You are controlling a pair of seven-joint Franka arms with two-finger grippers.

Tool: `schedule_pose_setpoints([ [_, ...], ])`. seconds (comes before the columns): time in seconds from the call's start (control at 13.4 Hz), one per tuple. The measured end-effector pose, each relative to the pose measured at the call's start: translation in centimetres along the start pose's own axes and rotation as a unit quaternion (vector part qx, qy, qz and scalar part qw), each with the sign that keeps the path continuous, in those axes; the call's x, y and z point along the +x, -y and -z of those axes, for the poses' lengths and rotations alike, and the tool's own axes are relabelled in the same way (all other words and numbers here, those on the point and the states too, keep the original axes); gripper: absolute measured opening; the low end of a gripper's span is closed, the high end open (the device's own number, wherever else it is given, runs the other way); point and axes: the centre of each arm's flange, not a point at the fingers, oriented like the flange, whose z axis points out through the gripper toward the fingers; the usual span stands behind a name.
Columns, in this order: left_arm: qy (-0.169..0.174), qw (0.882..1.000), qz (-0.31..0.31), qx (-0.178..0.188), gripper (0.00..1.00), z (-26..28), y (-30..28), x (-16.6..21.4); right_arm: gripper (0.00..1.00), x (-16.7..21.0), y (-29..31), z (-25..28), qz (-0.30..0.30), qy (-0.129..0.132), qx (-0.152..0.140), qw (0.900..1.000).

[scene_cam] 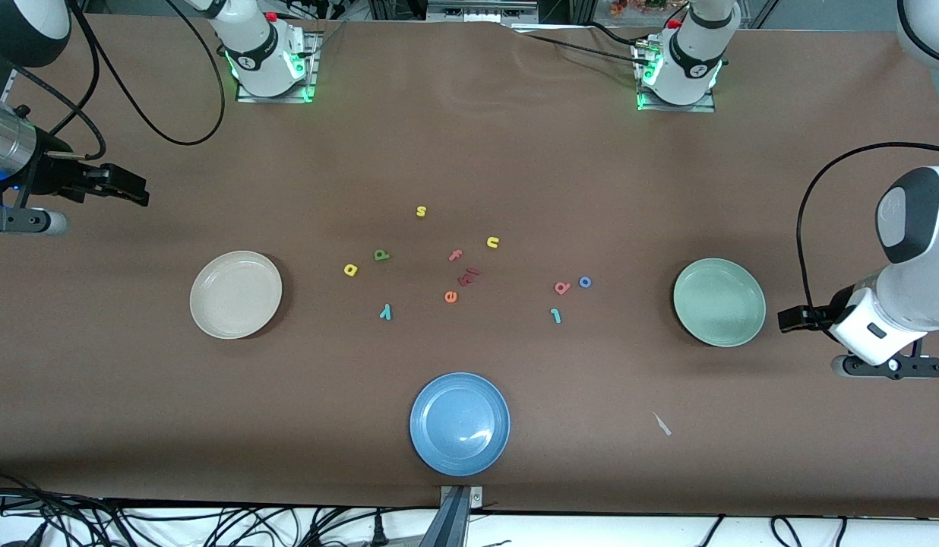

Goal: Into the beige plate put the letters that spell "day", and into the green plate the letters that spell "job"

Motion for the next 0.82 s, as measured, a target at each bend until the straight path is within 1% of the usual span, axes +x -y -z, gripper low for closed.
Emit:
schedule_pose_setpoints([
  [0.82, 0.0, 1.0, -0.011, 0.0, 0.99, 0.0, 0.0, 0.0, 1.0, -0.01, 0.0, -0.01, 0.0, 0.001, 0.0, 1.0],
])
